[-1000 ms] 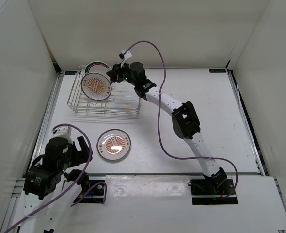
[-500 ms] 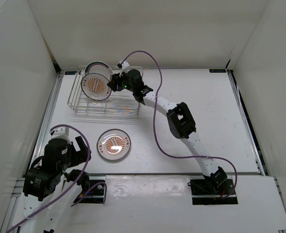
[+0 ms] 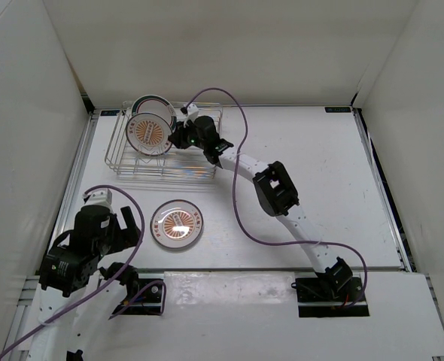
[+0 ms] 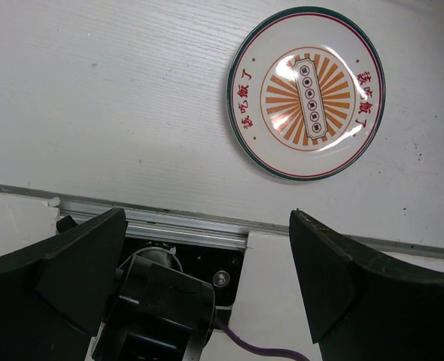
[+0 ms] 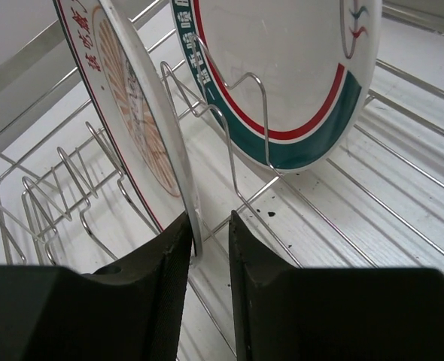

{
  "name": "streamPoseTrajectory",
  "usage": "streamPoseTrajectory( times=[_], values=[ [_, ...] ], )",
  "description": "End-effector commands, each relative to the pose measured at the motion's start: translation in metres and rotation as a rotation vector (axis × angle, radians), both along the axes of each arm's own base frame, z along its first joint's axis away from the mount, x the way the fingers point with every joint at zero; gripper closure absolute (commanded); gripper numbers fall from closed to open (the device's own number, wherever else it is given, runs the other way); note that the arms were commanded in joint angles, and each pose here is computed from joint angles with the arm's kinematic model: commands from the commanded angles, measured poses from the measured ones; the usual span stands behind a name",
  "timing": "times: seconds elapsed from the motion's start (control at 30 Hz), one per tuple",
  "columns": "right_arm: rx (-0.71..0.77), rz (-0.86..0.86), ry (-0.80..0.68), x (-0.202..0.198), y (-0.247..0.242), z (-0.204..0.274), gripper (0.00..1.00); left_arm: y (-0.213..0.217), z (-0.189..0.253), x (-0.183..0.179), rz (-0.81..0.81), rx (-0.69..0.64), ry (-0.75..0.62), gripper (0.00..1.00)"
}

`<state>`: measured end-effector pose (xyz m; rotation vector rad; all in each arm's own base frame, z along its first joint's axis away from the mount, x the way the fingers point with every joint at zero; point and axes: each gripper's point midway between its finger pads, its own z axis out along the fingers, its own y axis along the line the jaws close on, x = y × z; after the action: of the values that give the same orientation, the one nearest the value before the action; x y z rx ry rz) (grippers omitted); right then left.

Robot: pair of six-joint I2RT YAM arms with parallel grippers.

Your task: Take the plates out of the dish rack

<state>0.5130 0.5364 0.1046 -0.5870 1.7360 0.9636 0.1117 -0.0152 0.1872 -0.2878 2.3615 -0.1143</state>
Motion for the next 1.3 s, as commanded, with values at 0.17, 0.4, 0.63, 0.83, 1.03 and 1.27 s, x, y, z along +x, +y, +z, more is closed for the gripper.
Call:
streamPoseTrajectory(
  times=[0.17, 0.4, 0.63, 0.83, 1.03, 1.27],
  values=[
    [0.124, -0.037, -0.071, 0.004, 0.016, 0.037, 0.67, 0.02, -0.018, -0.052, -0.014, 0.104, 0.237, 0.0],
    [0.147, -0.075, -0.077, 0.012, 0.013, 0.039, 0.82, 0.02, -0.017, -0.053, -0.01, 0.103, 0.245, 0.0],
    [0.161, -0.08, -0.092, 0.014, 0.011, 0.051, 1.0, 0.018, -0.017, -0.053, -0.012, 0.094, 0.258, 0.0],
    [0.164, -0.068, -0.124, 0.009, 0.004, 0.076, 1.0, 0.014, -0.019, -0.05, -0.013, 0.077, 0.241, 0.0],
    [0.184, -0.052, -0.176, 0.004, 0.001, 0.113, 1.0, 0.011, -0.024, -0.046, 0.001, 0.049, 0.217, 0.0],
    [0.231, -0.065, -0.245, 0.001, -0.016, 0.176, 1.0, 0.012, -0.031, -0.043, 0.04, 0.028, 0.181, 0.0]
  ],
)
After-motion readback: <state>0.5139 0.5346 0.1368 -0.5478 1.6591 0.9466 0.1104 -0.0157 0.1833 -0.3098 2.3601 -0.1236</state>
